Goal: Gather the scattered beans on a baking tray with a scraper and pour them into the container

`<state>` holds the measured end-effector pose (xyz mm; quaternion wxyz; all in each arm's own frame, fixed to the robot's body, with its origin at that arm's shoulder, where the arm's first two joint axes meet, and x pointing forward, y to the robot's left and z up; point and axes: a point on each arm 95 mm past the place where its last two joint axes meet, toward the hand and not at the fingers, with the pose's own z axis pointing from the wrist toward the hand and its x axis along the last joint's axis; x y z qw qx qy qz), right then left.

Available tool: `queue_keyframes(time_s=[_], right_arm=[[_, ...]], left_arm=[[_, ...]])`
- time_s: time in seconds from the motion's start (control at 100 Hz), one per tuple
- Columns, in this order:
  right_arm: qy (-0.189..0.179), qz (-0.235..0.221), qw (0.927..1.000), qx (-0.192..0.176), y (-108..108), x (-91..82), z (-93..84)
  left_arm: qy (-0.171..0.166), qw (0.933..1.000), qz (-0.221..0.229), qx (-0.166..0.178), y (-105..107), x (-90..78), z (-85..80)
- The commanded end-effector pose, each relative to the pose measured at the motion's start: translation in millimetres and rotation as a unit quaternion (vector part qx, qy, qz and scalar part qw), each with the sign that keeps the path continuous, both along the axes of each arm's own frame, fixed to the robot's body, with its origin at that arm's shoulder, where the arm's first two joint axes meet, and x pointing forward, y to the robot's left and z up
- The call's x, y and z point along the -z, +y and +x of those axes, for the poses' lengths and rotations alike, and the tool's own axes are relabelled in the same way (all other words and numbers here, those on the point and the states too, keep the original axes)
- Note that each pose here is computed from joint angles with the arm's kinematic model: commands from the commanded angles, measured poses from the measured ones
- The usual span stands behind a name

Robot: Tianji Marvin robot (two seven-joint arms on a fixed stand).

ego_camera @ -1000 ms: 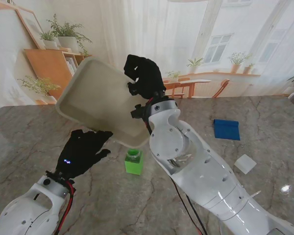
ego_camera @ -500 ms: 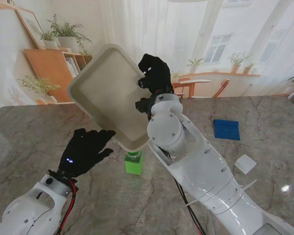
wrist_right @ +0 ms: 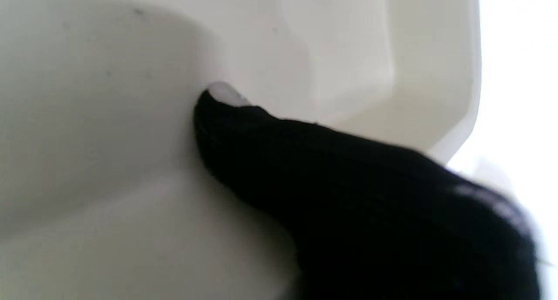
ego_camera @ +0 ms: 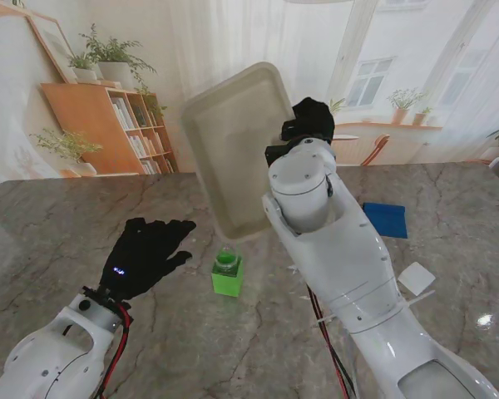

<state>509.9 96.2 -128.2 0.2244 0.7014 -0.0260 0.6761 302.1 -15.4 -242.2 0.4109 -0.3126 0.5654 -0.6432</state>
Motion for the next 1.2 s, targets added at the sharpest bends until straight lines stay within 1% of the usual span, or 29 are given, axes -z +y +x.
queue_keyframes(time_s=[0.0,0.17,0.37,0.45,0.64,0.79,0.9,1.19], right_arm=[[0.006,0.002,0.9999,0.011,-9.1,-6.6,9.9],[0.055,0.007,0.9974,0.046,-31.1,4.0,28.4],[0.118,0.026,0.9893,0.082,-49.1,22.1,48.6],[0.142,0.038,0.9848,0.093,-52.6,31.9,54.0],[0.191,0.037,0.9752,0.106,-60.3,62.7,63.0],[0.227,0.037,0.9668,0.112,-68.1,86.8,65.4],[0.245,0.032,0.9625,0.113,-75.3,100.5,64.3],[0.282,0.024,0.9534,0.105,-93.7,130.8,48.6]], left_arm=[[0.006,1.0000,-0.002,-0.005,0.1,2.4,-0.8],[0.007,0.9999,-0.002,-0.009,1.0,2.2,-0.3],[0.011,0.9999,0.000,-0.013,1.6,2.6,0.4],[0.012,0.9998,0.001,-0.015,2.1,3.1,0.9],[0.021,0.9996,0.003,-0.020,4.6,6.3,2.4],[0.027,0.9993,0.004,-0.025,7.1,8.8,3.2],[0.029,0.9992,0.004,-0.028,8.1,9.6,3.2],[0.032,0.9990,0.001,-0.032,6.9,11.1,3.7]])
